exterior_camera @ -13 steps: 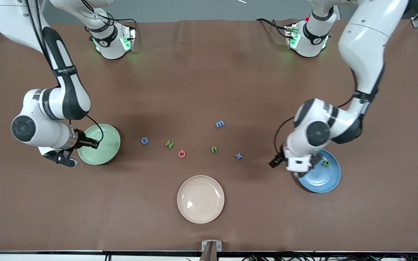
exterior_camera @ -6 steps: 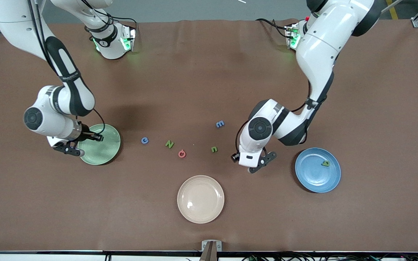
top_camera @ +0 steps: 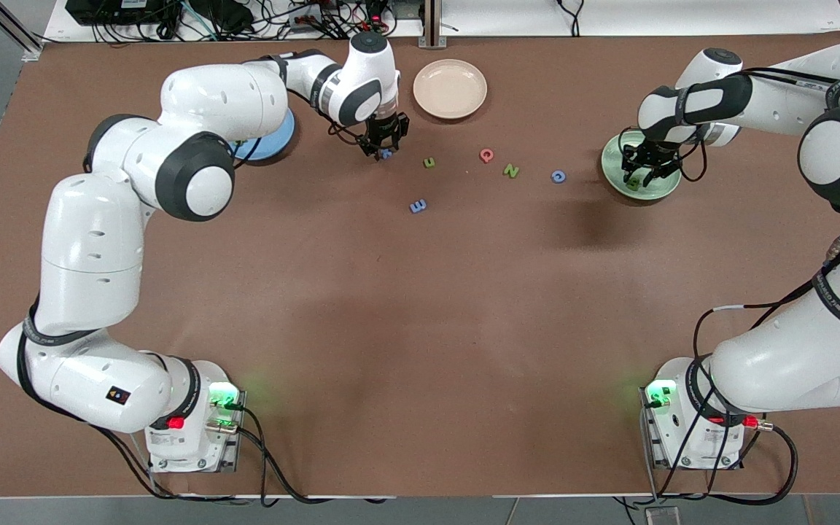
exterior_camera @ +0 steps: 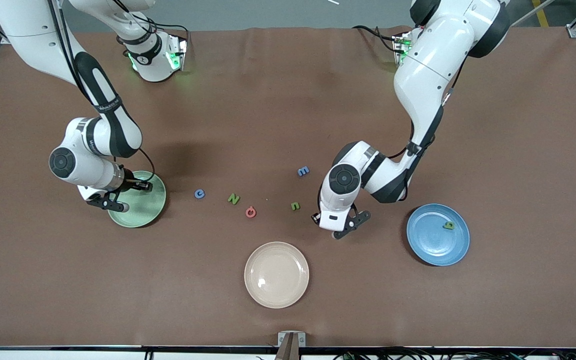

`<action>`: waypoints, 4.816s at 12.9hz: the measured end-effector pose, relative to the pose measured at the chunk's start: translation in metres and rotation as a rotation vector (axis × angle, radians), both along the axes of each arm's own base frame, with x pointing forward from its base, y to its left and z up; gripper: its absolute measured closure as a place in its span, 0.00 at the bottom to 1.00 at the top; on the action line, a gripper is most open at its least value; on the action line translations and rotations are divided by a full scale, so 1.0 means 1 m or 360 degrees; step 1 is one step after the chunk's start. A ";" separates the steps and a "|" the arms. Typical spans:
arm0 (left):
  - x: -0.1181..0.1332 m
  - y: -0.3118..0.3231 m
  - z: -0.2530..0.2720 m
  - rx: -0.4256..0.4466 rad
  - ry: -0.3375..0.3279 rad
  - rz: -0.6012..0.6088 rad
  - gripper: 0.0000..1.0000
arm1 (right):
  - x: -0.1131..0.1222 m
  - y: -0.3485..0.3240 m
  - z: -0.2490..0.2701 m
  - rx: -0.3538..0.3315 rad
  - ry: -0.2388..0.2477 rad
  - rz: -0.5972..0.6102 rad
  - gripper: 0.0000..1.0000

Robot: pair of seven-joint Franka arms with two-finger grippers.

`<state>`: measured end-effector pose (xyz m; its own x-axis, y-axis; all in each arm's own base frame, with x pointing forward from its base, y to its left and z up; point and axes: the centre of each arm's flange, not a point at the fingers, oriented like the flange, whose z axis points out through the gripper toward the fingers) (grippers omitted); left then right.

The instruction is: Sort upper and lower case letters into plates

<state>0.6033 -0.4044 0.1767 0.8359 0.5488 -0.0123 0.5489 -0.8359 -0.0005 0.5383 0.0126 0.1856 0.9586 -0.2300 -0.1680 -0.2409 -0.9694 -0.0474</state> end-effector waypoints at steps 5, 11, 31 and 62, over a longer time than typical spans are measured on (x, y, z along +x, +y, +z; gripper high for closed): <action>0.005 0.002 0.002 -0.0008 -0.0015 0.0118 0.74 | 0.039 0.029 0.049 0.0016 0.0030 -0.0065 0.00; 0.099 0.164 0.082 -0.0009 -0.0118 0.0348 0.73 | 0.036 0.157 0.042 -0.0038 -0.0078 -0.0300 0.00; 0.002 0.003 0.057 -0.0072 0.0026 0.0035 0.00 | 0.018 0.180 0.013 -0.0088 -0.0053 -0.0365 0.64; 0.062 0.056 0.108 0.0138 -0.0047 0.0065 0.74 | 0.054 -0.014 0.029 -0.0046 0.0075 -0.0006 0.00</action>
